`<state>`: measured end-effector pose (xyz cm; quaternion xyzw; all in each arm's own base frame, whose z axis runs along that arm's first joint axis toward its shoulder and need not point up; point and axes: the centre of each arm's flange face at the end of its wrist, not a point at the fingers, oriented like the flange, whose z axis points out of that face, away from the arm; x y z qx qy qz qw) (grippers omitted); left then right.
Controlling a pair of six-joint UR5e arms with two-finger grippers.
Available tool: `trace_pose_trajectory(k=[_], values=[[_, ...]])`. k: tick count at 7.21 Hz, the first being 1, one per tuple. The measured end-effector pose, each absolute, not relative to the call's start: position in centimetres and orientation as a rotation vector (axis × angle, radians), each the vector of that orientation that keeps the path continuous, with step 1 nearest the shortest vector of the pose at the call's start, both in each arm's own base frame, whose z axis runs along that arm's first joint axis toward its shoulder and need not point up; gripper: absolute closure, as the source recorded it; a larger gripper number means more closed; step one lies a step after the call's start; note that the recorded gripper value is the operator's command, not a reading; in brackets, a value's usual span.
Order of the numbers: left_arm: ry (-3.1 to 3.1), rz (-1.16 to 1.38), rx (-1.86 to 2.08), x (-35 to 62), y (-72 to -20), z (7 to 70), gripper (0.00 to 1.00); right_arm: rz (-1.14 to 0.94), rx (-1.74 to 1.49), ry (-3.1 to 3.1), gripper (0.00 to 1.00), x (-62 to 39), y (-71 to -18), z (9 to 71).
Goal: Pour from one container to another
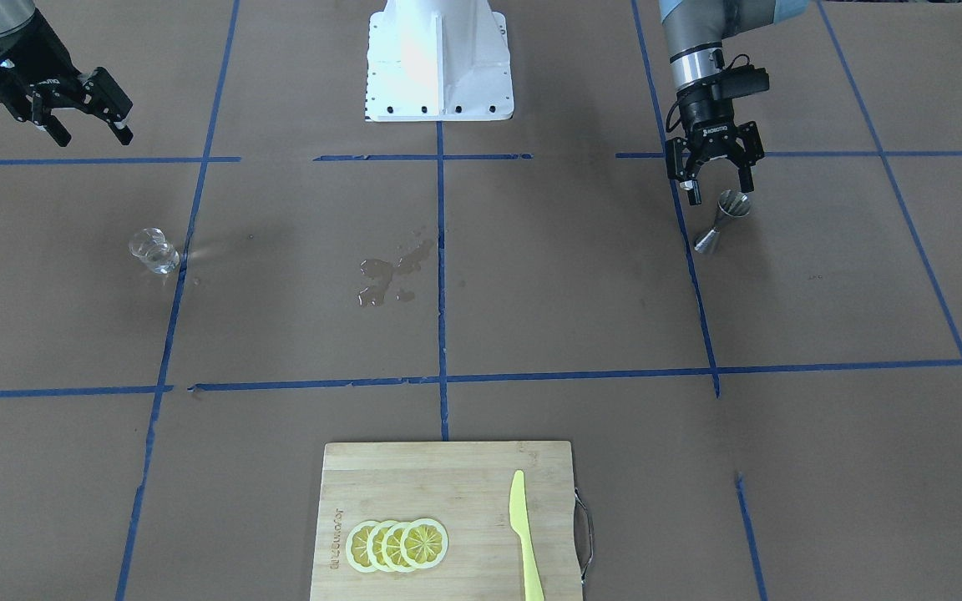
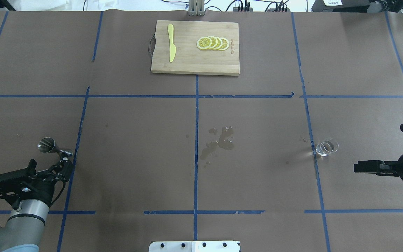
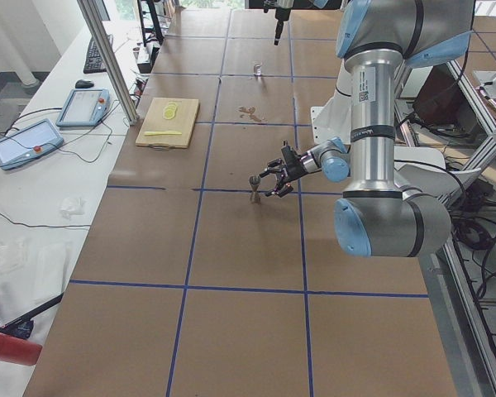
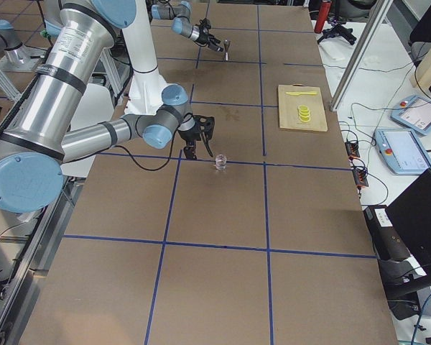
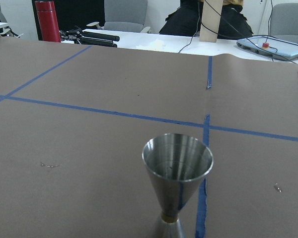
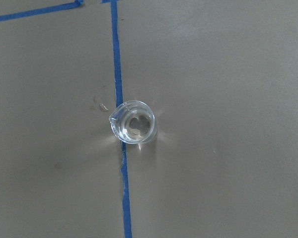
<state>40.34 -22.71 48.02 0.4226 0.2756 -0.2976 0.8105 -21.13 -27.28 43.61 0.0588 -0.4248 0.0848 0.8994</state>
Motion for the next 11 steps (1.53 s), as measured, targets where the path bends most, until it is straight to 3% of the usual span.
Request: trace_pose_trajectory(k=[9,11], values=[[0.527,-0.669,0.958,42.5,-25.5,50.3,0.01,0.176,0.119,-0.875,0.0,-21.2,-27.3,43.9],[0.519,-0.679,0.966,43.6,-26.2,50.6,0.09,0.177,0.119,-0.875,0.0,-21.3,-27.4,43.9]])
